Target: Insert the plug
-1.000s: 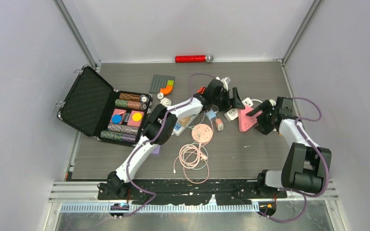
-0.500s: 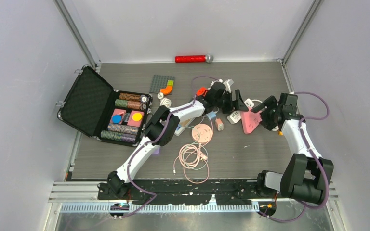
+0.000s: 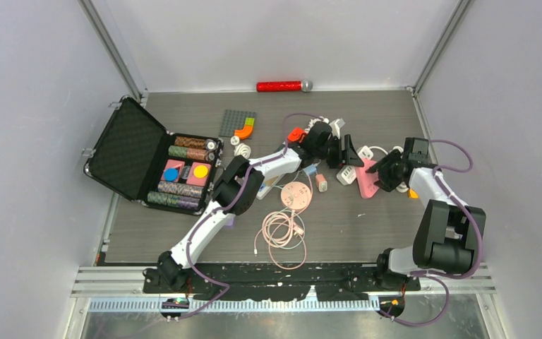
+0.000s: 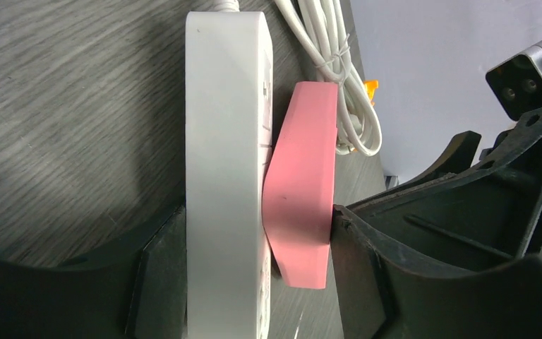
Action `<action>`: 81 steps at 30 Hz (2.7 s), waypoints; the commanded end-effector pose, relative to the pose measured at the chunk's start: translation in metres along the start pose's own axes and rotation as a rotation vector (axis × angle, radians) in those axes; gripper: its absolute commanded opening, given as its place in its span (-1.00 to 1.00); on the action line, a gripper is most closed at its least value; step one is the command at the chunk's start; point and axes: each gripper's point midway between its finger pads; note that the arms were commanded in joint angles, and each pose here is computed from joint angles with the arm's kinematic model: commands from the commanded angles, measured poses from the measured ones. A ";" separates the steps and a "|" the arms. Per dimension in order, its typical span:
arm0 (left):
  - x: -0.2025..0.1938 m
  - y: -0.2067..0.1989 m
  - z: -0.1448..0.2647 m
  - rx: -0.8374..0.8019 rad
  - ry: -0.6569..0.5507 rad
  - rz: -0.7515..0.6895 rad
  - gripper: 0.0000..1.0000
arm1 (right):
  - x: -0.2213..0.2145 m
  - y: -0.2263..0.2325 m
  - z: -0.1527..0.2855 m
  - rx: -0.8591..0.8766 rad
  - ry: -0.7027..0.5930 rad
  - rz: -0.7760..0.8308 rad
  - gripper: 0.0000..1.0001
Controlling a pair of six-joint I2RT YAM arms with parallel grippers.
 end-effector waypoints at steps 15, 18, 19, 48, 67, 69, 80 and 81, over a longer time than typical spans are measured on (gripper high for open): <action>0.000 -0.011 0.001 -0.024 0.000 -0.024 -0.08 | 0.018 0.020 0.004 0.039 -0.036 0.015 0.13; 0.009 -0.020 0.008 -0.023 -0.027 -0.048 0.36 | 0.025 0.026 0.015 0.048 -0.072 0.032 0.20; 0.013 -0.025 0.011 -0.027 -0.039 -0.059 0.44 | 0.028 0.029 0.020 0.056 -0.085 0.038 0.23; 0.057 -0.032 0.263 0.523 -0.338 -0.452 0.99 | 0.000 0.184 -0.025 0.089 -0.163 0.717 0.45; 0.013 0.007 0.370 0.672 -0.473 -0.428 0.97 | -0.115 0.132 -0.024 0.046 0.107 0.972 0.28; 0.011 0.006 0.372 0.669 -0.467 -0.431 0.95 | -0.120 0.128 -0.024 0.047 0.128 0.980 0.24; -0.013 0.019 0.373 0.668 -0.427 -0.380 0.92 | -0.145 0.100 -0.028 0.039 0.245 1.015 0.20; -0.015 0.020 0.372 0.665 -0.420 -0.373 0.92 | -0.147 0.098 -0.028 0.040 0.253 1.017 0.19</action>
Point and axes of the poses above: each gripper's point midway between its finger pads, its own z axis back along the fingers, its own y axis along the line the jaws close on, x = y × z, and after that the axes turned 1 degree about -z, right-handed
